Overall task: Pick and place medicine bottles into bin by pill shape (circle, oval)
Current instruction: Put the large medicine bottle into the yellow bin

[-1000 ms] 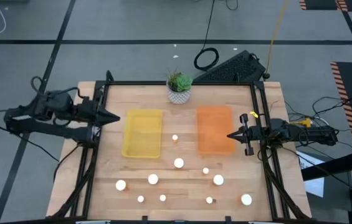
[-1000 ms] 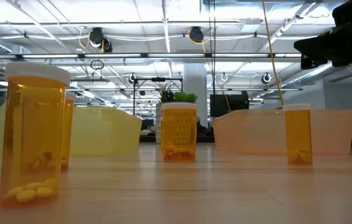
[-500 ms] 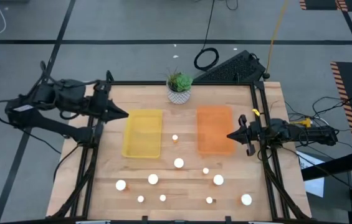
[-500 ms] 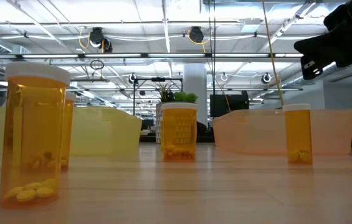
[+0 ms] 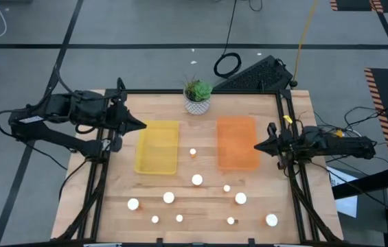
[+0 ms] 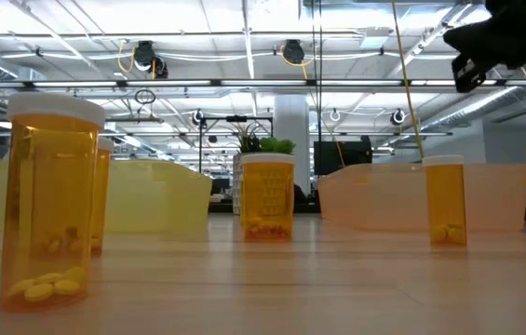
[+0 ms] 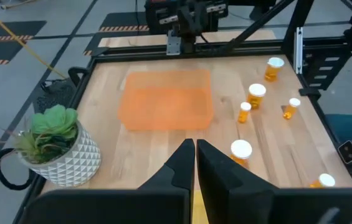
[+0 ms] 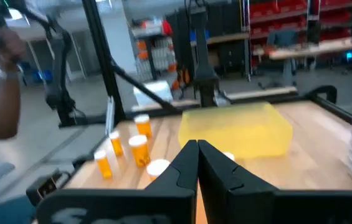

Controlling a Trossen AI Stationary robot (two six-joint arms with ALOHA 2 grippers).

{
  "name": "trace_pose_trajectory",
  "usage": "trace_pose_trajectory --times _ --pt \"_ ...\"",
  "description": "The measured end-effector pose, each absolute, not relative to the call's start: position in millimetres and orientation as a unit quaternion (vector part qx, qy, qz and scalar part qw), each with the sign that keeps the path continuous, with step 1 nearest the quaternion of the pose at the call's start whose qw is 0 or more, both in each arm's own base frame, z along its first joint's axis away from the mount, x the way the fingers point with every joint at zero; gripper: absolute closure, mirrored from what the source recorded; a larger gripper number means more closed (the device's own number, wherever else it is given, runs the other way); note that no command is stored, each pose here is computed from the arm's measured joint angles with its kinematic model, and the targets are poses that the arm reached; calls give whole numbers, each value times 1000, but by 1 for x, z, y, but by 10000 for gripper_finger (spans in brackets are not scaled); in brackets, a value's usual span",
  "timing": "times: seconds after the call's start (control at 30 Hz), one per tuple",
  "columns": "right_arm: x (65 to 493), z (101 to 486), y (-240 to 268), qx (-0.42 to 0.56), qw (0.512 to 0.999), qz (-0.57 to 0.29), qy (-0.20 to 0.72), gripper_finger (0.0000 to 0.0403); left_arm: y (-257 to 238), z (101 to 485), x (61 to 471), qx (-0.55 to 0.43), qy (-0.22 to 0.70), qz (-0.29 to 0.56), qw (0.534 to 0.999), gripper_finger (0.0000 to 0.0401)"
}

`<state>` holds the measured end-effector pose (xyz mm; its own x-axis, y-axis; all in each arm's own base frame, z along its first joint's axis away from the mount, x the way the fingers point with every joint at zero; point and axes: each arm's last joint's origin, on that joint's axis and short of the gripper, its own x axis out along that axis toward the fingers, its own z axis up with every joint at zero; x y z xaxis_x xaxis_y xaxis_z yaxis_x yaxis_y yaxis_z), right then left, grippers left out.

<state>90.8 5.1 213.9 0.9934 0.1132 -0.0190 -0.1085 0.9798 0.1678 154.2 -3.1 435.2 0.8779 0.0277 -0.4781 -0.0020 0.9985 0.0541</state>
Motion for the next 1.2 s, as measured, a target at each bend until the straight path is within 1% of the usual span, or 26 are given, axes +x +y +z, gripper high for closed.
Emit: trace_pose_trajectory --times 0.13,0.33,0.67,0.8,0.93,1.03,1.2 --pt "88 255 5 69 996 55 20 403 -3 435 155 26 247 8 969 380" --pt "95 309 5 61 993 50 83 403 -5 435 160 27 245 3 969 380" --pt "127 375 6 70 977 41 197 403 -20 427 177 31 265 -29 963 380" --pt "142 383 7 76 972 38 218 403 -29 417 188 26 277 -31 960 380" --pt "151 376 9 92 963 36 252 403 -43 399 195 6 300 -44 953 380" --pt "155 371 13 106 954 42 276 403 -55 383 196 -6 318 -39 947 380" --pt "158 369 25 105 952 27 285 403 -76 359 194 -53 344 -43 936 380"
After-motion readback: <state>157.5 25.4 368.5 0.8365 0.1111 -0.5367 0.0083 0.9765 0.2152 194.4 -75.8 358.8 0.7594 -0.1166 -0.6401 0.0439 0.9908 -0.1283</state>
